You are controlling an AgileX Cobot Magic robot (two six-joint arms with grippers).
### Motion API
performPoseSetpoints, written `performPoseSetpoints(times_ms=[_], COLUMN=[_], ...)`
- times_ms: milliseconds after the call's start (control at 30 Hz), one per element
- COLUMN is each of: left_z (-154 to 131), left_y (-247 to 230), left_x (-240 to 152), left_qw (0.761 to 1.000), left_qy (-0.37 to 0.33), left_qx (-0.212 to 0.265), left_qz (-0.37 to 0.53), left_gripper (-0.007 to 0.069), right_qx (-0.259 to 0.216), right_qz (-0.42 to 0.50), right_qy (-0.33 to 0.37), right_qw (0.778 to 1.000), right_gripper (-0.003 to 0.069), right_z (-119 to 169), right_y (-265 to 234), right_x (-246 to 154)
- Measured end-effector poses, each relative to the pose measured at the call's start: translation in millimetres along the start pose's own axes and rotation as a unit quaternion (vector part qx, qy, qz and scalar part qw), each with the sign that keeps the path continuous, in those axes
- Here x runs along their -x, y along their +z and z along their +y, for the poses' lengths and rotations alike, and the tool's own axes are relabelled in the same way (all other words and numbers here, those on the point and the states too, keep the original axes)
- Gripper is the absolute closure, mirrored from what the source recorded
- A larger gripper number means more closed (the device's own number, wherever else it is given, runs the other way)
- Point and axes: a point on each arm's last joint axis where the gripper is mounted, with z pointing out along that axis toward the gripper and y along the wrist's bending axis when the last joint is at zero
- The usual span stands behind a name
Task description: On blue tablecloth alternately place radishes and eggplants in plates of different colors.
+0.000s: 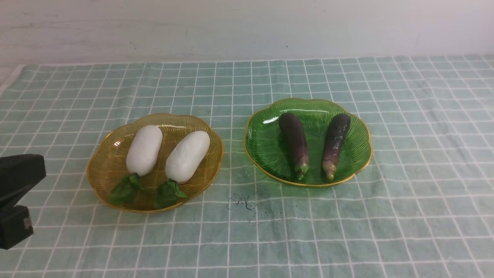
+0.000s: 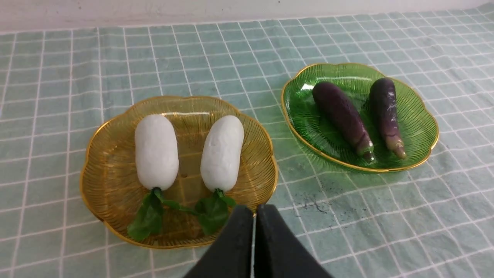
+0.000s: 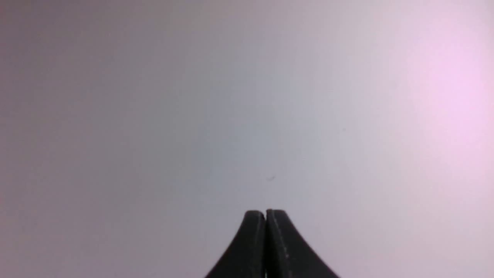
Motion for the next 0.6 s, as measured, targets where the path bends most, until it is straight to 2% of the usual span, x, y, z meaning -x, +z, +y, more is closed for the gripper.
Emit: performPoseSetpoints(times_ms=[167,367,600], left_z=[1.2,5.2,6.5], left_y=[-11.1,-34.1,-41.3], left_x=[-4.8,-31.3,-45.4], left_qw=[1.0,0.996,0.994], left_qy=[0.002,0.008,0.001], left_qx=[-0.002,-0.012,-0.02], left_qz=[-0.024,-0.088,-0.105], left_gripper=[0.0633,0.0633,0.0633], right_qx=[-0.002,-0.002,-0.002], right_qz=[-0.008,-0.013,-0.013], right_qy=[0.002,0.002,0.002], right_qw=[1.0,1.0,1.0], right_gripper=[0.0671,0.0672,0.0673], right_z=[-0.6,-0.6,-0.6], right_y=[-0.3,-0.4,-0.4], right_x=[-0.7,0.1,0.1])
